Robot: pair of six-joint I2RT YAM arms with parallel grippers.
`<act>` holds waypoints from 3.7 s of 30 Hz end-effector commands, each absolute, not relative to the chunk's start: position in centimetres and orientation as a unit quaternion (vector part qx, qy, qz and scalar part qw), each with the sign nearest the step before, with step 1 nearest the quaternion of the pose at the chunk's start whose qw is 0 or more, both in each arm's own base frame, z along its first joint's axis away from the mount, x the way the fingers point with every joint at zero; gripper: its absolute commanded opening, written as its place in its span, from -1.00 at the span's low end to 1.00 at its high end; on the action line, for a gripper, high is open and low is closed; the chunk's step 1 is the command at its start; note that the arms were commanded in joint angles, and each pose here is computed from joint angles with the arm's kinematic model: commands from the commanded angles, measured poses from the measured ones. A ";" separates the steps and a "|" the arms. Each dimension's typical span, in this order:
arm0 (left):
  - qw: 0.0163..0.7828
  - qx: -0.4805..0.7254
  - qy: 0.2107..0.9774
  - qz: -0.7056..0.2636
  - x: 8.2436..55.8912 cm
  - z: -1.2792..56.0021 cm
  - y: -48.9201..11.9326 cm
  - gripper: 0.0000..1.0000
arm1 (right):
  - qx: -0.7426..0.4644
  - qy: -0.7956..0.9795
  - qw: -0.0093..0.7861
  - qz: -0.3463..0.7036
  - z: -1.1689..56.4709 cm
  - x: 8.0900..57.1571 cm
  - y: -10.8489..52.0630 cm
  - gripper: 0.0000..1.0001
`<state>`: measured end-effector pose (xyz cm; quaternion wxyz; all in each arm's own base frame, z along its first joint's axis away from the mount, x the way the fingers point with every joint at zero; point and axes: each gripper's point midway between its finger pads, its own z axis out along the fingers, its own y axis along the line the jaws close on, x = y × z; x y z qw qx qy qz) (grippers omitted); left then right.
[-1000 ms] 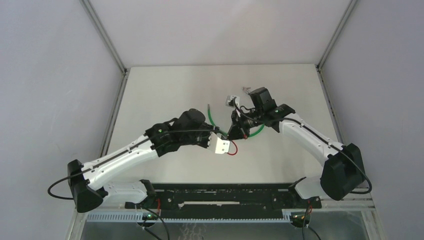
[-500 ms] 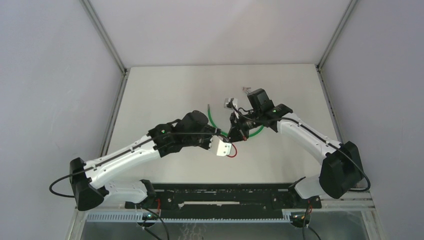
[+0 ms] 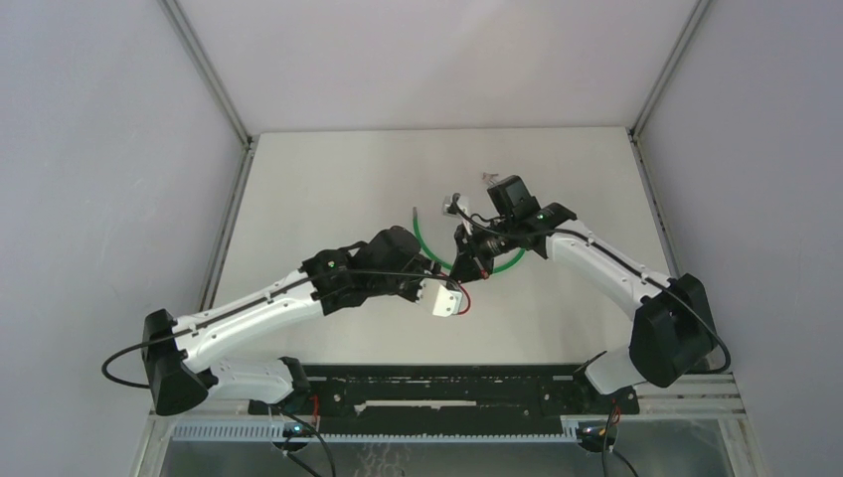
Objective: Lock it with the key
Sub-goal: Lock the lock.
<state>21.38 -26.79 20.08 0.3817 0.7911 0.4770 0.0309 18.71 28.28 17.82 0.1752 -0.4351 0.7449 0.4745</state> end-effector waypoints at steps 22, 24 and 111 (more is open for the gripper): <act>0.381 0.798 0.464 0.052 21.7 19.2 -27.9 -1.00 | -0.449 0.731 0.170 0.485 19.7 18.5 29.8 -1.00; 0.376 0.799 0.467 0.047 21.5 18.8 -27.9 -1.00 | -0.448 0.731 0.169 0.486 19.7 18.5 29.8 -1.00; 0.468 0.693 0.548 0.005 24.5 20.9 -29.7 -1.00 | -0.318 0.783 0.231 0.482 21.3 22.8 29.5 -1.00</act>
